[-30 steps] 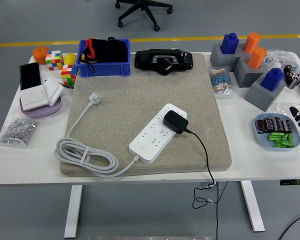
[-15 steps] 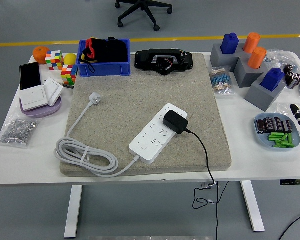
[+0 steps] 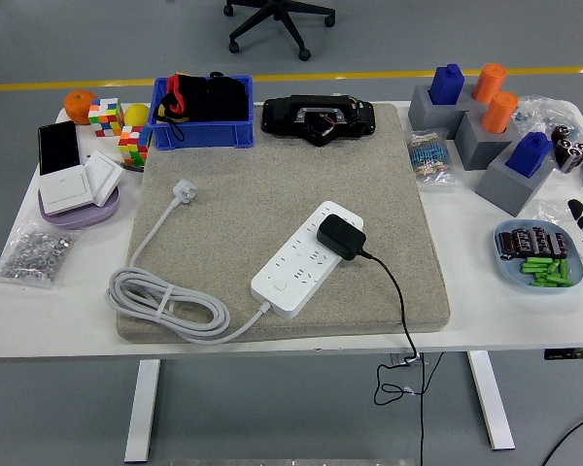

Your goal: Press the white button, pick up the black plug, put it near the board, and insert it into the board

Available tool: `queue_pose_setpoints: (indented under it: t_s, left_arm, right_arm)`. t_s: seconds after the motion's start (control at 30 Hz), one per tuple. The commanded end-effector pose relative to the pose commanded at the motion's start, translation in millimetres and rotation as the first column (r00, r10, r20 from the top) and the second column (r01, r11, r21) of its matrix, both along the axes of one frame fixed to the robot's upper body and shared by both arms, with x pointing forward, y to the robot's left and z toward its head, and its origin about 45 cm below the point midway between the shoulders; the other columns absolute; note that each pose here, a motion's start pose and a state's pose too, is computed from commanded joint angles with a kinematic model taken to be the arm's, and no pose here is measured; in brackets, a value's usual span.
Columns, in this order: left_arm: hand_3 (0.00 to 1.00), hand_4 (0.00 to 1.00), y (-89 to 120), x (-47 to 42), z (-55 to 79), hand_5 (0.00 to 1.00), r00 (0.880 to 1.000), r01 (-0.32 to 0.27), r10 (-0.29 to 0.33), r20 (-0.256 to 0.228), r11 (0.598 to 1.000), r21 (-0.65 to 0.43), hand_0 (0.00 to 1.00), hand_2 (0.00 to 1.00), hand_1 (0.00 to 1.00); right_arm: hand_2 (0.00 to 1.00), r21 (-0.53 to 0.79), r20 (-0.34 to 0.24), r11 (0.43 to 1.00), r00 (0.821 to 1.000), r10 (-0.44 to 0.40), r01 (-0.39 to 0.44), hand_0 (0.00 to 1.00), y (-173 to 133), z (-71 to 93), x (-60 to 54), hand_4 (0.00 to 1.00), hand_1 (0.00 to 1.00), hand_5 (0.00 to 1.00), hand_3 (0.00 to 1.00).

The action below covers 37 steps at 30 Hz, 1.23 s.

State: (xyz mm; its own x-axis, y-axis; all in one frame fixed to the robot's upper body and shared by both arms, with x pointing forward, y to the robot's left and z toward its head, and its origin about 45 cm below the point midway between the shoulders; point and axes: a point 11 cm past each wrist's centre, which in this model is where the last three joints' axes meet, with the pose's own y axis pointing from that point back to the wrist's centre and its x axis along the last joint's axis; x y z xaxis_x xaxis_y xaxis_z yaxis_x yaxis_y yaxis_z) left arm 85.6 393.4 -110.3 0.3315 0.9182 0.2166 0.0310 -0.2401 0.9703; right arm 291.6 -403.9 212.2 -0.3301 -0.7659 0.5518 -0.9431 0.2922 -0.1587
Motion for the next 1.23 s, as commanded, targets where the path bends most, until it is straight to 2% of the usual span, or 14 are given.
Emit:
queue_pose_setpoints:
  t_s: [0.13,0.3,0.53,0.73,1.23]
  left_arm:
    - [0.65,0.561,0.1,0.2,0.1,0.194,1.0,0.0,0.0,-0.001,1.0,0.001,0.701,0.647,0.669]
    - [0.65,0.561,0.9,4.7,1.2,0.193,1.0,-0.002,0.002,0.008,1.0,0.002,0.701,0.647,0.669]
    - [0.65,0.56,3.1,3.3,1.6,0.193,1.0,-0.004,0.004,0.006,1.0,0.01,0.701,0.647,0.669]
    - [0.647,0.539,3.1,6.8,2.2,0.182,1.0,-0.008,0.008,0.017,1.0,0.011,0.698,0.643,0.667]
    - [0.649,0.555,5.5,3.6,2.4,0.191,1.0,0.003,-0.003,0.003,1.0,0.011,0.7,0.646,0.669]
  right_arm:
    - [0.756,0.004,0.003,1.0,1.0,-0.004,0.004,0.805,-0.3,0.8,1.1,0.894,0.721,0.401,0.728]
    - [0.756,-0.001,0.007,1.0,1.0,-0.004,0.004,0.799,-1.1,3.4,2.5,0.887,0.719,0.392,0.719]
    - [0.756,0.0,0.017,1.0,1.0,-0.006,0.006,0.799,-1.3,6.5,5.0,0.884,0.719,0.388,0.713]
    - [0.755,0.0,0.019,1.0,1.0,-0.005,0.005,0.798,-1.0,7.4,5.9,0.882,0.719,0.385,0.703]
    - [0.755,0.004,0.009,1.0,1.0,0.003,-0.003,0.798,2.2,3.6,6.7,0.879,0.719,0.382,0.699]
